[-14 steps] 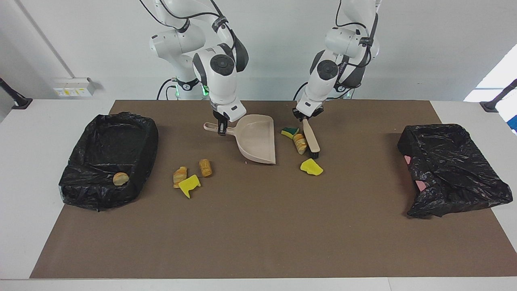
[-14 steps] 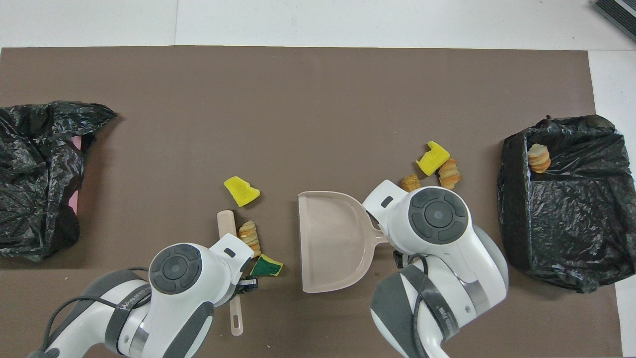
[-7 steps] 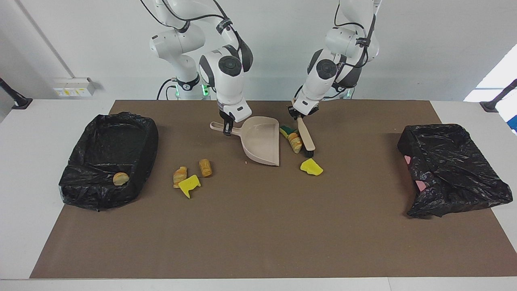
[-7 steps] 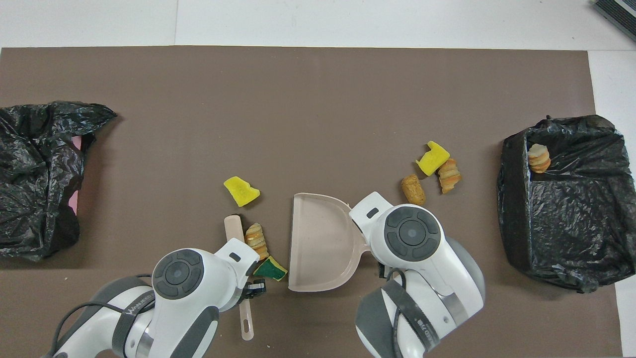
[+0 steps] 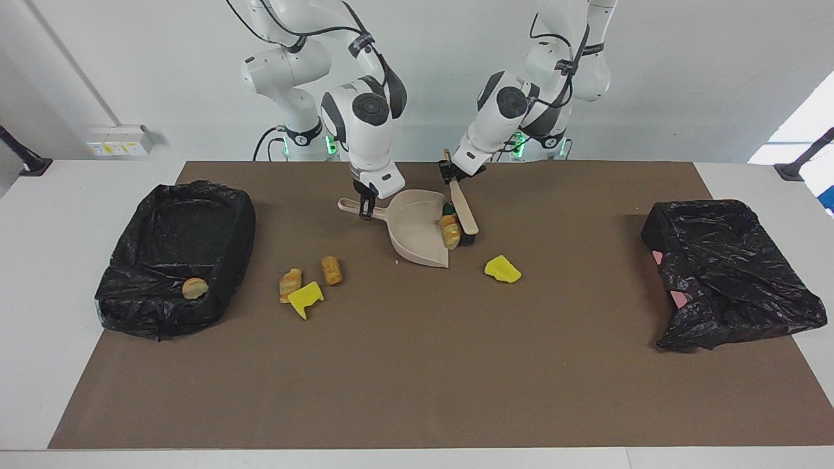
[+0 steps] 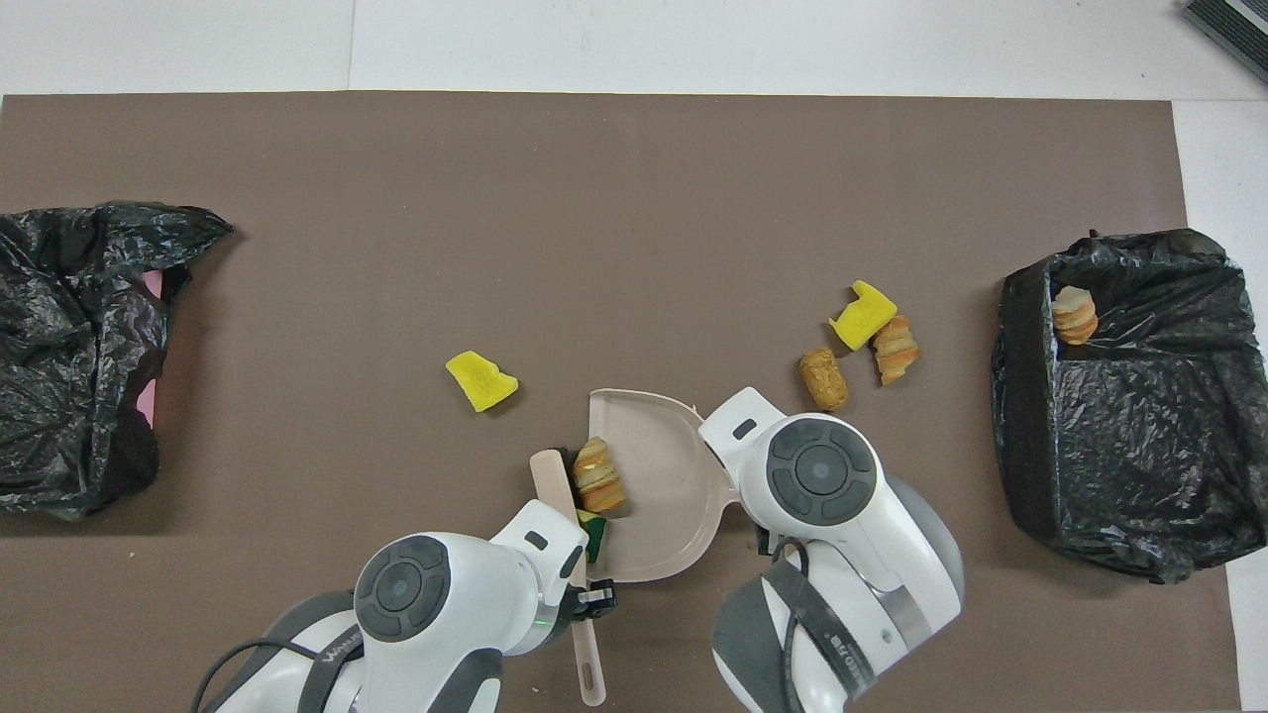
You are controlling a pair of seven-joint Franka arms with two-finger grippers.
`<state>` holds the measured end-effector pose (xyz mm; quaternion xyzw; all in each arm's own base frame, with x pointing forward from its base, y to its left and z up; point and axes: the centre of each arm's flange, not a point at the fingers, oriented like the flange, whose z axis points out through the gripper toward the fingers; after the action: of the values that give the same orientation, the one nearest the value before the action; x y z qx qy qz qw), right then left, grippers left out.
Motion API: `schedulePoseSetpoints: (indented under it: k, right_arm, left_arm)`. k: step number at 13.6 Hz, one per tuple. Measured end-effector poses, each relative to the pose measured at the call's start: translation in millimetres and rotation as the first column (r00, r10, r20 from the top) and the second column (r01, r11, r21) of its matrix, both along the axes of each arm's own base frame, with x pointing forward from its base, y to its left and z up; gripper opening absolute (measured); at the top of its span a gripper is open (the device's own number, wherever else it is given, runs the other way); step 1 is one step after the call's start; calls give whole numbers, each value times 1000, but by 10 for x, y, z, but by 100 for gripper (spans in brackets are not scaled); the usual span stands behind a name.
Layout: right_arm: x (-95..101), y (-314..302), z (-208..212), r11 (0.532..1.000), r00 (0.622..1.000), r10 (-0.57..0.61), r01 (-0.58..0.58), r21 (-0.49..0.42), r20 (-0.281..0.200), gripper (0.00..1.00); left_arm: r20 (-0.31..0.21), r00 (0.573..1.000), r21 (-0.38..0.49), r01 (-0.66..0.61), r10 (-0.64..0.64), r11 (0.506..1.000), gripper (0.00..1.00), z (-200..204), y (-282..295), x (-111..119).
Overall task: Sweep and dump trash in bin
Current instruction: 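Sweep the sponge and bread pieces into the dustpan with the left gripper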
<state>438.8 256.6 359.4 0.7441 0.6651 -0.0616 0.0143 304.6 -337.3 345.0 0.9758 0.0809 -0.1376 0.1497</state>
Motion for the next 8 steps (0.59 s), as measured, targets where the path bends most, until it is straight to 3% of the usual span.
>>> schedulePoseSetpoints:
  k: [4, 8]
  right_arm:
    - [0, 0, 0, 1000, 1000, 0, 0, 0, 0, 32]
    - [0, 0, 0, 1000, 1000, 0, 0, 0, 0, 32]
  left_arm:
    - [-31, 996, -125, -91, 87, 988, 26, 203, -367, 87]
    - [-7, 995, -142, -95, 95, 985, 26, 324, -355, 249]
